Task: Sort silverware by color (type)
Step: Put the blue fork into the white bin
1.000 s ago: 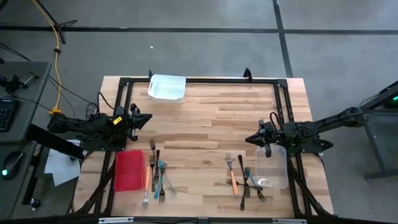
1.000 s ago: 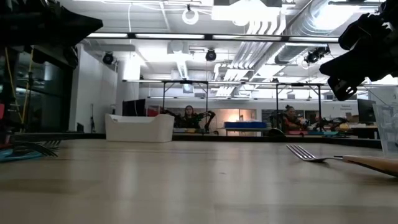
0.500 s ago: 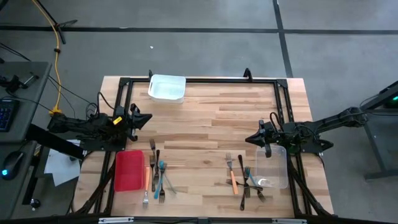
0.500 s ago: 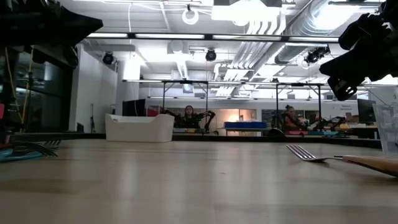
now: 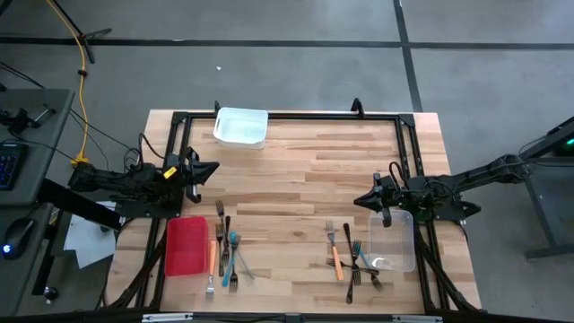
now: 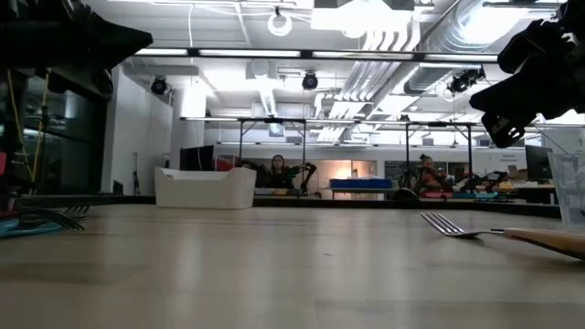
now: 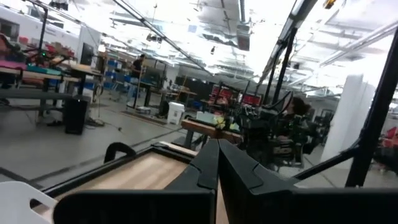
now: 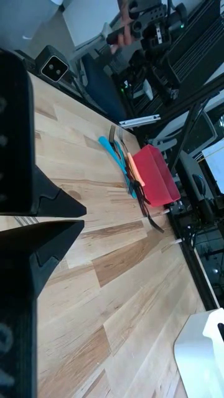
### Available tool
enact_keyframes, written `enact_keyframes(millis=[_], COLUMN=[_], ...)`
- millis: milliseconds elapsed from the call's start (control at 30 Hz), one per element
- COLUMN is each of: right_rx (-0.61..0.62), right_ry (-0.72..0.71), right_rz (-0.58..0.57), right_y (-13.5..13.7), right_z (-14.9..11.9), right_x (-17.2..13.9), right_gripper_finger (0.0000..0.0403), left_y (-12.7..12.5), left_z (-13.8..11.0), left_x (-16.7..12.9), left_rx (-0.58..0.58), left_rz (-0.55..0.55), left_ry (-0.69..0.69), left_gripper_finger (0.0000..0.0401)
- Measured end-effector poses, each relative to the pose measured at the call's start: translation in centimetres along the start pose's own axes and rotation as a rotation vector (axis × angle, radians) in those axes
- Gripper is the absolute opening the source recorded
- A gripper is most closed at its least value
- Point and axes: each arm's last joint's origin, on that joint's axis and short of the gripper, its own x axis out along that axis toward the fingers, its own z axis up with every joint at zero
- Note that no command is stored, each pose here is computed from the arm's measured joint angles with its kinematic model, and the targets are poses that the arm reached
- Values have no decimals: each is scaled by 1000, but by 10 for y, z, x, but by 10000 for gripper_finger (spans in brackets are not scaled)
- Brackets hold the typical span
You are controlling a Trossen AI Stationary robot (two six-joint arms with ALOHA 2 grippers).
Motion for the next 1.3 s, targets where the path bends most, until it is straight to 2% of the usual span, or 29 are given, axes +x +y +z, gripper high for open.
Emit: enact_keyframes(millis=[167, 300, 433, 633, 867, 1000, 1133, 1300], right_rx=[0, 0, 0, 0, 0, 0, 0, 0], right_ry=[0, 0, 0, 0, 0, -1, 0, 0], right_rz=[0, 0, 0, 0, -1, 0, 0, 0], right_y=[0, 0, 0, 0, 0, 0, 0, 0], right_z=[0, 0, 0, 0, 0, 0, 0, 0], right_x=[0, 0, 0, 0, 0, 0, 0, 0], right_gripper_finger=[5, 5, 5, 5, 5, 5, 5, 5], left_y=[-1, 0, -10, -32, -67, -88, -112, -150], left_z=[5, 20, 43, 75, 118, 128, 116, 67], left_x=[0, 2, 14, 50, 89, 108, 123, 127], left_rx=[-117, -225, -190, -12, 160, 250, 342, 496], left_rz=[-19, 44, 1, 19, -167, -273, -431, -671], left_ry=[-44, -156, -121, 191, 549, 749, 988, 1216], left_gripper_finger=[0, 0, 0, 24, 85, 128, 157, 166])
